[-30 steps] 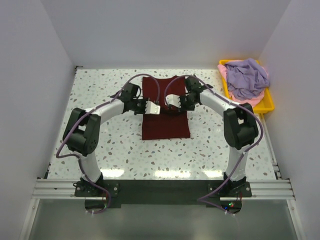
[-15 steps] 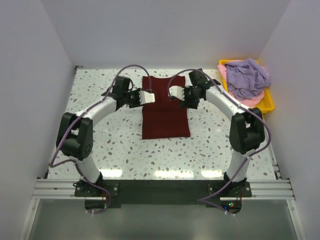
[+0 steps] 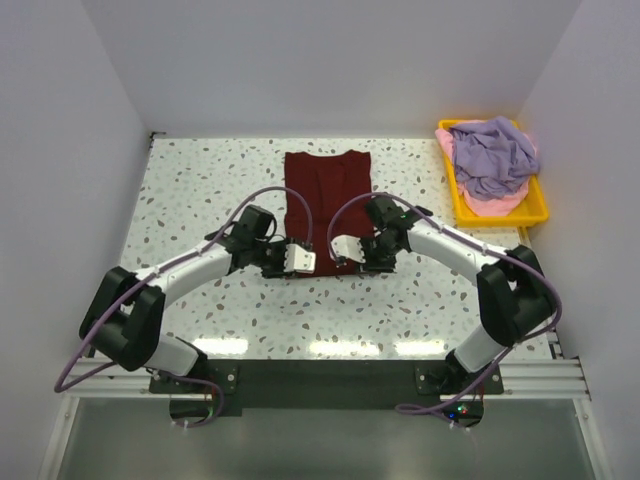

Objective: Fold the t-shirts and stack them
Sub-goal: Fold the tshirt

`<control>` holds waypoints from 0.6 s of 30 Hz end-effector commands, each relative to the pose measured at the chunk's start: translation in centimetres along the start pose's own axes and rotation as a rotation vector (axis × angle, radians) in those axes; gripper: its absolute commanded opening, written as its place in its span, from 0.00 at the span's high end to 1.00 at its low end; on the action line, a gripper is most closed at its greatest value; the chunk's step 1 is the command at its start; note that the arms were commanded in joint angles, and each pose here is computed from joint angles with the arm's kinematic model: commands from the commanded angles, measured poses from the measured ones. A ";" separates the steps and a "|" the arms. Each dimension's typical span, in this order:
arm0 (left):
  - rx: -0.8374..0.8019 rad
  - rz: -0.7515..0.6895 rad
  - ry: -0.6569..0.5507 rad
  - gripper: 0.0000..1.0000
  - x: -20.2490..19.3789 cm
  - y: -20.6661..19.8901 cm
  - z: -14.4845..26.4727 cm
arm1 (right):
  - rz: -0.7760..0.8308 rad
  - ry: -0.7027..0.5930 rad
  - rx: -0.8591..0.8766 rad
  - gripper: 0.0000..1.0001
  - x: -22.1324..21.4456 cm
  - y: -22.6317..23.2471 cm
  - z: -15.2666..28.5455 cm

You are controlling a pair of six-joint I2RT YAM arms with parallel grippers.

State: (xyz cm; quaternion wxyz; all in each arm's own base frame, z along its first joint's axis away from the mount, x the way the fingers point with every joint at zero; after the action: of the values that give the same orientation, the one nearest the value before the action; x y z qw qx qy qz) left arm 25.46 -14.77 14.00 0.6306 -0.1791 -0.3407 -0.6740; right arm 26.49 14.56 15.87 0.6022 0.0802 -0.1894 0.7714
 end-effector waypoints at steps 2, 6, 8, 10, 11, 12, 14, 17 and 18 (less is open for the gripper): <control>-0.001 0.034 0.002 0.53 -0.1 -0.3 -0.4 | -0.023 -0.006 -0.034 0.62 -0.1 -0.7 -1.3; -0.048 0.060 0.012 0.53 -0.7 -0.8 -1.3 | -0.030 0.011 -0.003 0.62 -0.8 0.0 -2.8; -0.067 0.064 0.007 0.52 -0.9 -1.0 -1.7 | -0.032 0.026 0.001 0.62 -1.2 0.3 -3.5; -0.080 0.070 0.022 0.52 -1.2 -1.2 -2.0 | -0.032 0.039 0.000 0.62 -1.5 0.3 -4.0; -0.089 0.079 0.034 0.52 -1.5 -1.1 -2.4 | -0.031 0.043 0.008 0.62 -1.7 0.5 -4.2; -0.087 0.085 0.049 0.52 -1.8 -1.1 -2.5 | -0.032 0.049 0.017 0.63 -1.8 0.7 -4.5; -0.097 0.091 0.065 0.52 -2.2 -1.2 -3.0 | -0.032 0.058 0.012 0.63 -2.1 0.8 -4.9; -0.103 0.105 0.090 0.52 -2.9 -1.3 -3.5 | -0.031 0.073 0.010 0.66 -2.5 0.9 -5.4; -0.105 0.105 0.098 0.54 -3.0 -1.3 -3.6 | -0.031 0.076 0.010 0.68 -2.5 0.9 -5.5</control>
State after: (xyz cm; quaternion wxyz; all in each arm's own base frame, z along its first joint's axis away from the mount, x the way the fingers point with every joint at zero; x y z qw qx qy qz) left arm 24.96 -14.81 9.35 0.6682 -0.1987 -0.2621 -0.6673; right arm 26.71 14.39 10.87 0.6190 0.0689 -0.1621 0.7654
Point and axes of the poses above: each gripper's point midway between its finger pads, its own z axis back along the fingers, its own y axis along the line the jaws close on, x = y × z, the point moved 10 cm from there along z, back along the fingers, and after that the axes turned 5 degrees about z, right-handed, at the moved point
